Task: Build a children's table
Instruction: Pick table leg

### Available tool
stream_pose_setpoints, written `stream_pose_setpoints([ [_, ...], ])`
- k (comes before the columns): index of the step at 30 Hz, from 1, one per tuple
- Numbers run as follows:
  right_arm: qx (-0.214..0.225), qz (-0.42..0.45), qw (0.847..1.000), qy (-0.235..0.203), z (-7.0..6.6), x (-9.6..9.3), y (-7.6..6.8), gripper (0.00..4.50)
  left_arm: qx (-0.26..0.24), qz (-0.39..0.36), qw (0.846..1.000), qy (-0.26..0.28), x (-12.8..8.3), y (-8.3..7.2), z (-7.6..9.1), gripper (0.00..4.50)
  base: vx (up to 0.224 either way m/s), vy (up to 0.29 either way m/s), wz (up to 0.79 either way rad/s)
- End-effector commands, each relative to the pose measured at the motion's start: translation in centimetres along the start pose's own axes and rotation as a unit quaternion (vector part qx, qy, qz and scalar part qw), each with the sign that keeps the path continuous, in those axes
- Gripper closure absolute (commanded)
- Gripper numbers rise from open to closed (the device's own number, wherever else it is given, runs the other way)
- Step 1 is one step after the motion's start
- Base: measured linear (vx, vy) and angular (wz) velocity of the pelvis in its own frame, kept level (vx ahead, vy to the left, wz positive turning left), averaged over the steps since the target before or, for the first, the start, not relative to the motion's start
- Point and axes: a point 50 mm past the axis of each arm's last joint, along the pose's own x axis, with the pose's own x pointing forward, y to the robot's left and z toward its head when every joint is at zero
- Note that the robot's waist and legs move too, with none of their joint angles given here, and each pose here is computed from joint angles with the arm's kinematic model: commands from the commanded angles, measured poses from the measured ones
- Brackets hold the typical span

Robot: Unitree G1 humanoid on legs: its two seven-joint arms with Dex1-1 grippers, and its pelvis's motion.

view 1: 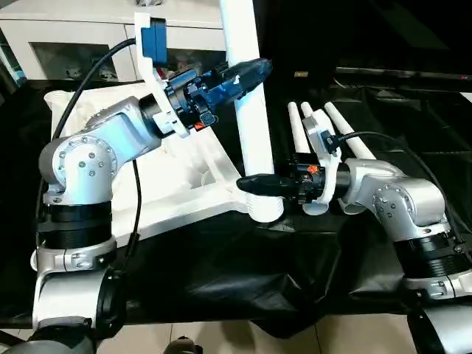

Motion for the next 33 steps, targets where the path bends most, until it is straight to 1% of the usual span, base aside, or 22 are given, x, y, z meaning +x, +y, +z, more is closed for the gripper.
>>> stream_pose_setpoints([
  [1, -0.024, -0.032, 0.999, 0.008, 0.3, 0.1, -0.5, 2.58, -0.008, 0.001, 1.000, 0.003, 0.4, 0.0, -0.5, 2.70, 0.000, 0.000, 0.00],
  [2, -0.023, -0.033, 0.999, 0.008, 0.2, 0.1, -0.5, 2.58, -0.009, 0.003, 1.000, 0.000, 0.3, 0.0, -0.5, 2.71, 0.000, 0.000, 0.00],
  [3, -0.022, -0.034, 0.999, 0.007, 0.2, 0.2, -0.5, 2.03, -0.010, 0.005, 1.000, -0.001, 0.3, 0.0, -0.5, 2.71, 0.000, 0.000, 0.00],
  [4, -0.021, -0.035, 0.999, 0.006, 0.3, 0.2, -0.5, 1.89, -0.010, 0.007, 1.000, -0.001, 0.2, 0.0, -0.5, 2.71, 0.000, 0.000, 0.00],
  [8, -0.022, -0.049, 0.999, -0.002, 0.5, 0.4, -0.9, 1.69, -0.005, 0.020, 1.000, -0.003, 0.1, 0.1, -0.5, 2.71, 0.000, 0.000, 0.00],
  [9, -0.025, -0.057, 0.998, -0.004, 0.6, 0.5, -1.1, 1.46, -0.003, 0.028, 1.000, -0.005, 0.1, 0.3, -0.5, 2.71, 0.000, 0.000, 0.00],
  [11, -0.032, -0.069, 0.997, -0.006, 0.7, 0.6, -1.3, 1.46, 0.003, 0.037, 0.999, -0.009, 0.2, 0.4, -0.4, 2.71, 0.000, 0.000, 0.00],
  [12, -0.033, -0.070, 0.997, -0.006, 0.7, 0.6, -1.3, 1.33, 0.004, 0.039, 0.999, -0.009, 0.2, 0.4, -0.4, 2.71, 0.000, 0.000, 0.00],
  [13, -0.045, -0.087, 0.995, -0.008, 0.9, 0.7, -1.6, 1.23, 0.007, 0.052, 0.999, -0.012, 0.2, 0.6, -0.3, 2.71, 0.000, 0.000, 0.00],
  [14, -0.051, -0.105, 0.993, -0.009, 1.1, 0.9, -1.9, 1.23, 0.013, 0.064, 0.998, -0.015, 0.3, 0.8, -0.1, 2.71, 0.000, 0.000, 0.00],
  [15, -0.066, -0.133, 0.989, -0.013, 1.5, 1.2, -2.3, 1.18, 0.044, 0.113, 0.993, -0.002, 0.5, 1.4, -0.1, 2.71, 0.000, 0.000, 0.00],
  [16, -0.068, -0.161, 0.984, -0.019, 1.9, 1.5, -2.7, 1.16, 0.075, 0.150, 0.986, 0.017, 0.6, 1.8, -0.1, 2.71, 0.000, 0.000, 0.00],
  [17, -0.068, -0.162, 0.984, -0.020, 1.9, 1.5, -2.7, 1.16, 0.076, 0.151, 0.985, 0.018, 0.6, 1.9, -0.1, 2.71, 0.000, 0.000, 0.00],
  [18, -0.069, -0.199, 0.977, -0.023, 2.3, 1.9, -3.2, 1.16, 0.115, 0.201, 0.972, 0.045, 0.8, 2.4, -0.3, 2.71, 0.000, 0.000, 0.00],
  [19, -0.070, -0.203, 0.976, -0.023, 2.3, 2.0, -3.3, 1.16, 0.120, 0.207, 0.970, 0.048, 0.8, 2.5, -0.3, 2.71, 0.000, 0.000, 0.00],
  [21, -0.081, -0.242, 0.967, -0.019, 2.6, 2.7, -3.9, 1.16, 0.137, 0.258, 0.954, 0.063, 1.1, 3.0, -0.4, 2.71, 0.000, 0.000, 0.00],
  [23, -0.089, -0.252, 0.963, -0.019, 2.6, 3.4, -4.1, 1.16, 0.155, 0.278, 0.945, 0.078, 1.5, 3.0, -0.8, 2.71, 0.000, 0.000, 0.00],
  [25, -0.090, -0.252, 0.963, -0.018, 2.5, 3.6, -4.1, 1.16, 0.160, 0.283, 0.942, 0.080, 1.6, 3.0, -0.8, 2.71, 0.000, 0.000, 0.00],
  [28, -0.082, -0.257, 0.963, 0.004, 1.7, 4.4, -4.3, 1.16, 0.156, 0.288, 0.942, 0.071, 2.2, 2.8, -0.8, 2.71, 0.000, 0.000, 0.00],
  [29, -0.082, -0.257, 0.963, 0.004, 1.7, 4.4, -4.3, 1.16, 0.156, 0.288, 0.942, 0.071, 2.2, 2.8, -0.8, 2.71, 0.000, 0.000, 0.00],
  [31, -0.076, -0.253, 0.964, 0.011, 1.4, 4.6, -4.3, 1.43, 0.159, 0.283, 0.943, 0.070, 2.4, 2.6, -0.8, 2.71, 0.000, 0.000, 0.00],
  [33, -0.069, -0.246, 0.967, 0.021, 0.9, 4.7, -4.3, 1.50, 0.154, 0.286, 0.944, 0.065, 2.5, 2.6, -0.7, 2.71, 0.000, 0.000, 0.00],
])
